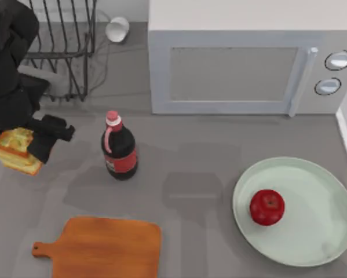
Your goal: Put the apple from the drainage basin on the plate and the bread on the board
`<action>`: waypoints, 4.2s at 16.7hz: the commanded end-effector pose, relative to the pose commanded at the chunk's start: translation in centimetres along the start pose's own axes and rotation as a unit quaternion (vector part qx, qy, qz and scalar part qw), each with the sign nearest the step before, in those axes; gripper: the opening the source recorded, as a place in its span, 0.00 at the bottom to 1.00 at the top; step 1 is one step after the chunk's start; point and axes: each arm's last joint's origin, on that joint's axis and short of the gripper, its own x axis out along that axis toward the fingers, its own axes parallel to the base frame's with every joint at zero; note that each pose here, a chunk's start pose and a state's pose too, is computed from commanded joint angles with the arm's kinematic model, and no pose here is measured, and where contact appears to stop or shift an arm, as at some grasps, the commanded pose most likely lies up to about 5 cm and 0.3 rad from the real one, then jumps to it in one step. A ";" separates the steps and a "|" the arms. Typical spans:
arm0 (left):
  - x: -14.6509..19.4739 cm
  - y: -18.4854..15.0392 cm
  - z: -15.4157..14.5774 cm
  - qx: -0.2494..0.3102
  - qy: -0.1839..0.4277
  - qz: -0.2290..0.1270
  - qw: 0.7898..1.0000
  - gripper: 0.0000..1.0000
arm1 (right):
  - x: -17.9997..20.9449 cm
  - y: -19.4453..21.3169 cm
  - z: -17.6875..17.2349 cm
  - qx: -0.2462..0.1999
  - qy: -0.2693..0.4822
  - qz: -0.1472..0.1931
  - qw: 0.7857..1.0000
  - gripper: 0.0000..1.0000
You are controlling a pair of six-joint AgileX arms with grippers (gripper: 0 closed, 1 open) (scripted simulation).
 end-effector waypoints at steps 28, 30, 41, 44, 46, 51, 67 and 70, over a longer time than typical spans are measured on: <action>5.0 -13.5 -7.9 -0.172 -0.025 -0.004 0.985 0.00 | 0.0 0.0 0.0 0.000 0.000 0.000 1.000 1.00; 5.8 -13.5 -8.0 -0.172 -0.022 -0.002 0.985 0.00 | 0.0 0.0 0.0 0.000 0.000 0.000 1.000 1.00; 6.6 -13.5 -8.1 -0.172 -0.013 0.002 0.985 0.38 | 0.0 0.0 0.0 0.000 0.000 0.000 1.000 1.00; 6.6 -13.5 -8.1 -0.172 -0.013 0.002 0.985 0.60 | 0.0 0.0 0.0 0.000 0.000 0.000 1.000 1.00; 6.6 -13.5 -8.1 -0.172 -0.013 0.002 0.985 0.75 | 0.0 0.0 0.0 0.000 0.000 0.000 1.000 1.00; 6.6 -13.5 -8.1 -0.172 -0.013 0.002 0.985 1.00 | 0.0 0.0 0.0 0.000 0.000 0.000 1.000 1.00; 3.8 -9.8 -10.9 -0.175 -0.154 -0.048 0.971 1.00 | 0.0 0.0 0.0 0.000 0.000 0.000 1.000 1.00; 2.6 -7.7 -13.3 -0.172 -0.258 -0.061 0.949 1.00 | 0.0 0.0 0.0 0.000 0.000 0.000 1.000 1.00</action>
